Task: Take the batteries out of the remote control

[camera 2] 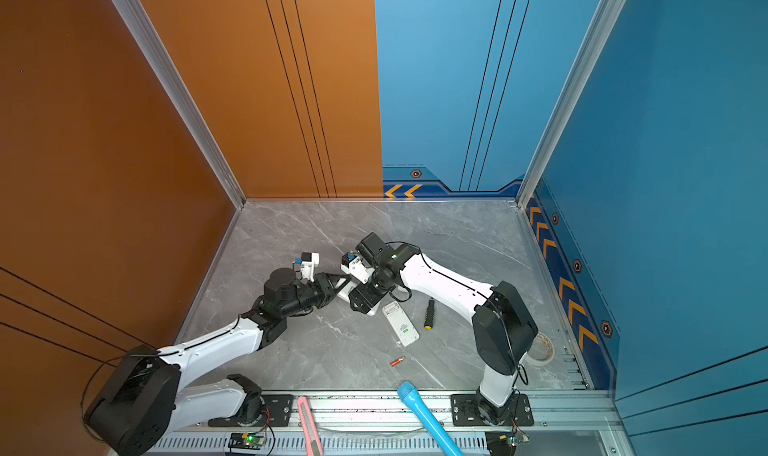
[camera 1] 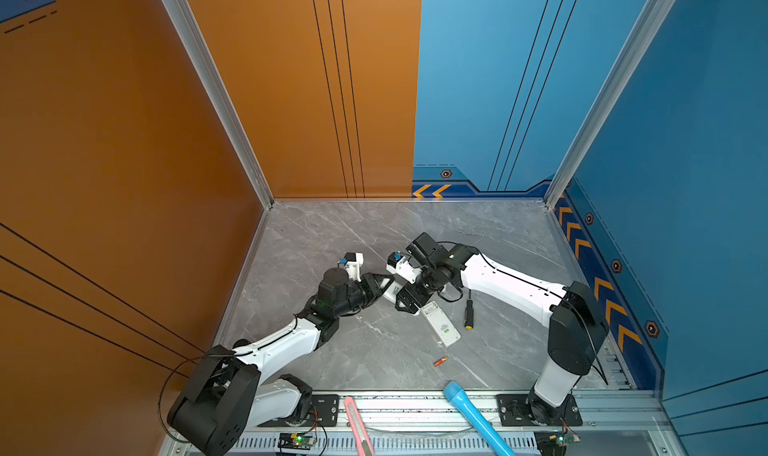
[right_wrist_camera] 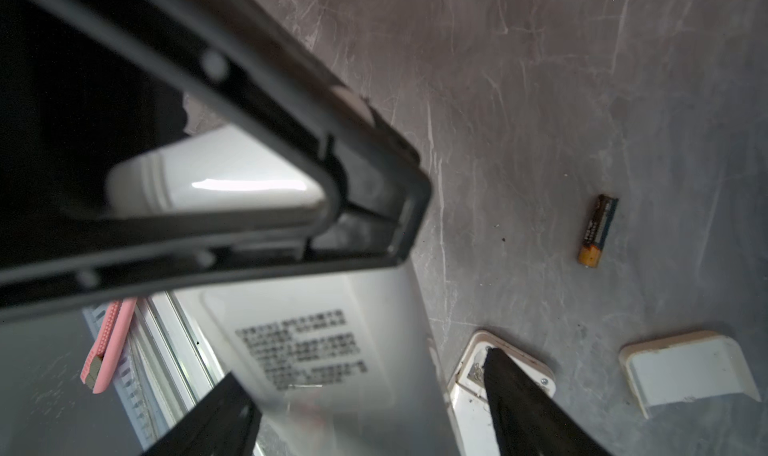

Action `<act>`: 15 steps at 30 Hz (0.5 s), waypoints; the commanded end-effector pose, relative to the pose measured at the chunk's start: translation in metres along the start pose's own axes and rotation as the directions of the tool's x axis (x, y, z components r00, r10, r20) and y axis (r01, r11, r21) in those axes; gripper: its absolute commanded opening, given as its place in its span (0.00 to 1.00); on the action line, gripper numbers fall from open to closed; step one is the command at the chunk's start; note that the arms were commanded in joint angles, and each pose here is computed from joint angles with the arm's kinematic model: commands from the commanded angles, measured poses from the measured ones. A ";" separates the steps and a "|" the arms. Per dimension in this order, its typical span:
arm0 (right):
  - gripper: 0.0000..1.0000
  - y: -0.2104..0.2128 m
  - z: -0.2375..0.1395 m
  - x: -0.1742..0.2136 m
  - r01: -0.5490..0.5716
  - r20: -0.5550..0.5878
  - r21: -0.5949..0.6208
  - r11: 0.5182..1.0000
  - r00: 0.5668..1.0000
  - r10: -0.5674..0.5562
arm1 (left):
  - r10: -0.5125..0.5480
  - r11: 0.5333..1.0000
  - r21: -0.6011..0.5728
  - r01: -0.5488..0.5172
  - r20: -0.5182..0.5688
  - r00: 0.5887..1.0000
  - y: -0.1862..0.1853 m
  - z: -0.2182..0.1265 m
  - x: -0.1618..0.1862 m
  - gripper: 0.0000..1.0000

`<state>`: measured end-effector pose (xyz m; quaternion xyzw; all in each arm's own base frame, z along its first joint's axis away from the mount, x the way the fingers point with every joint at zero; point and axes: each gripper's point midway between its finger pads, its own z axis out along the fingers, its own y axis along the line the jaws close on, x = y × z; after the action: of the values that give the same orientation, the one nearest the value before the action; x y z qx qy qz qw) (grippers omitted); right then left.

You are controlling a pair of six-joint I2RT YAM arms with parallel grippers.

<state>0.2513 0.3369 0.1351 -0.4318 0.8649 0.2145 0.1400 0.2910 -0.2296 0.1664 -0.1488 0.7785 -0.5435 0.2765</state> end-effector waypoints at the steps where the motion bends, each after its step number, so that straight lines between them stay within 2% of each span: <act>1: 0.89 0.003 -0.012 -0.009 -0.019 0.040 -0.011 1.000 0.999 0.020 | -0.003 0.999 0.036 0.001 0.062 0.998 -0.006 -0.009 -0.010 0.00; 4: 0.94 -0.003 -0.023 -0.018 -0.149 0.132 -0.064 0.987 0.979 0.156 | -0.011 1.000 0.029 0.009 0.098 0.995 -0.001 -0.015 -0.015 0.00; 7: 0.98 -0.008 -0.032 -0.025 -0.266 0.211 -0.125 0.956 0.934 0.288 | -0.020 0.999 0.028 0.016 0.137 0.990 0.004 -0.023 -0.021 0.00; 11: 0.99 -0.007 -0.032 -0.030 -0.410 0.243 -0.242 0.879 0.851 0.464 | -0.040 0.999 0.032 0.034 0.209 0.977 0.009 -0.035 -0.033 0.00; 15: 0.98 -0.002 -0.033 -0.040 -0.481 0.275 -0.370 0.795 0.760 0.588 | -0.062 0.998 0.042 0.053 0.255 0.965 0.013 -0.046 -0.042 0.00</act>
<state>0.2694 0.3295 0.1590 -0.1978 0.8923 0.3668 0.1737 0.2944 -0.1780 0.1653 -0.2214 0.7447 -0.5328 0.3355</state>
